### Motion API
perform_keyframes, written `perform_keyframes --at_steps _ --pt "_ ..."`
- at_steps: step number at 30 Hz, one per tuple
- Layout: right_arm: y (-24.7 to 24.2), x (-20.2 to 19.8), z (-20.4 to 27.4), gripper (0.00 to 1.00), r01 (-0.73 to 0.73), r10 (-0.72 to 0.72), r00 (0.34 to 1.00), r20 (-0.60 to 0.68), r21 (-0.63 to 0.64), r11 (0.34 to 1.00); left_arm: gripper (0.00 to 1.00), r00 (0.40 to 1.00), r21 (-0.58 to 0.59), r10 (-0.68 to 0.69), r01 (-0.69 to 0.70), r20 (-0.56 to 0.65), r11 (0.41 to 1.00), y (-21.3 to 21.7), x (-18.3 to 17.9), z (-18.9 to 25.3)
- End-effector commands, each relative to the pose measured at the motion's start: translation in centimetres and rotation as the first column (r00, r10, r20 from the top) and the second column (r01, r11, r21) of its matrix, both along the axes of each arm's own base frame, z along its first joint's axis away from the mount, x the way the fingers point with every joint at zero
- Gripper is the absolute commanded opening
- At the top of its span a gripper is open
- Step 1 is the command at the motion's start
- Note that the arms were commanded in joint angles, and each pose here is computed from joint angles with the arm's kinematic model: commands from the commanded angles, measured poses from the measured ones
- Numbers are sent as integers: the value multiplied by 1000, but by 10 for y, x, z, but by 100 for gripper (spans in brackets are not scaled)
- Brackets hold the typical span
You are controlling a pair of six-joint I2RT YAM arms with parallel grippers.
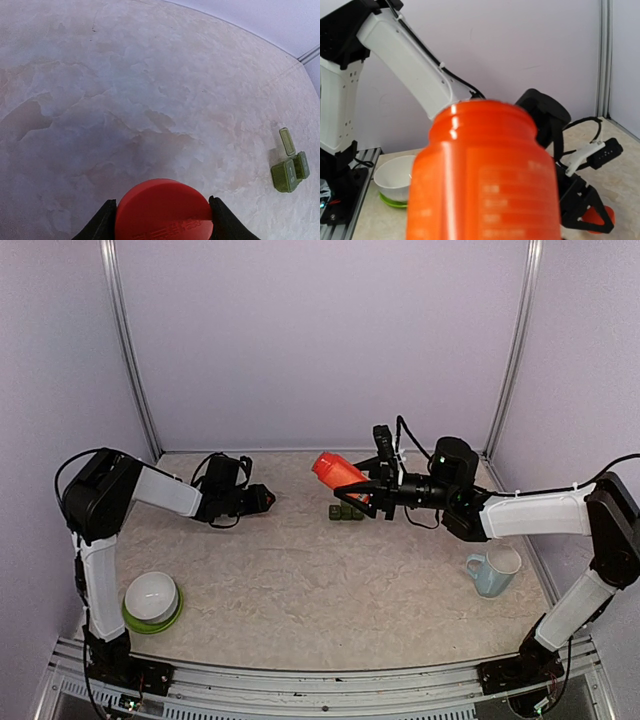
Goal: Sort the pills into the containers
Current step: Place the lid of the pill bottle at the center of the board.
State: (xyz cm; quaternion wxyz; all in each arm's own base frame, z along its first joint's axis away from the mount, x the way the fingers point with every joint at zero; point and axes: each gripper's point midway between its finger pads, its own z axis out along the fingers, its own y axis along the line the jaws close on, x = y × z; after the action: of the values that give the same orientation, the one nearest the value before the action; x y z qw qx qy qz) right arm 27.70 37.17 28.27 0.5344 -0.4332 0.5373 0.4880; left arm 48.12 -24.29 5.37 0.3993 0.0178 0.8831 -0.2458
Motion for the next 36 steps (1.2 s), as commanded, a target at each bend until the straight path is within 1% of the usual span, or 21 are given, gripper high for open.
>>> perform_keyframes --at_steps 1,4,12,13,15,18,21,24,27,30,36 --pt "-6 -1 15 10 8 -9 999 38 28 1000 50 997 129 72 -70 -9 989 21 15 -13" --pt "-6 -1 15 10 4 -5 999 37 28 1000 51 995 168 102 -98 -11 981 30 22 -18" --pt "-6 0 15 11 9 -9 999 36 24 1000 51 986 195 163 -153 -39 969 51 42 -36" --pt "-7 1 15 11 11 -11 999 37 24 1000 53 985 199 167 -156 -39 967 53 45 -37" --pt "-8 1 15 11 15 -16 999 38 24 1000 58 983 209 178 -166 -42 964 57 47 -38" --pt "-9 3 13 11 22 -23 999 34 22 1000 69 982 220 187 -175 -33 960 61 49 -35" --pt "-11 5 12 11 30 -30 999 31 19 999 82 982 218 190 -183 -12 959 62 50 -23" --pt "-12 7 13 11 39 -40 999 32 19 999 91 981 209 191 -189 9 959 61 50 -8" --pt "-16 8 14 11 53 -54 998 33 18 998 95 983 195 179 -183 40 963 53 47 10" --pt "-20 9 13 11 72 -73 997 32 16 997 98 989 216 127 -141 77 966 34 41 28" --pt "-29 10 9 11 101 -102 995 20 11 995 99 996 194 0 -17 88 981 -22 23 43"
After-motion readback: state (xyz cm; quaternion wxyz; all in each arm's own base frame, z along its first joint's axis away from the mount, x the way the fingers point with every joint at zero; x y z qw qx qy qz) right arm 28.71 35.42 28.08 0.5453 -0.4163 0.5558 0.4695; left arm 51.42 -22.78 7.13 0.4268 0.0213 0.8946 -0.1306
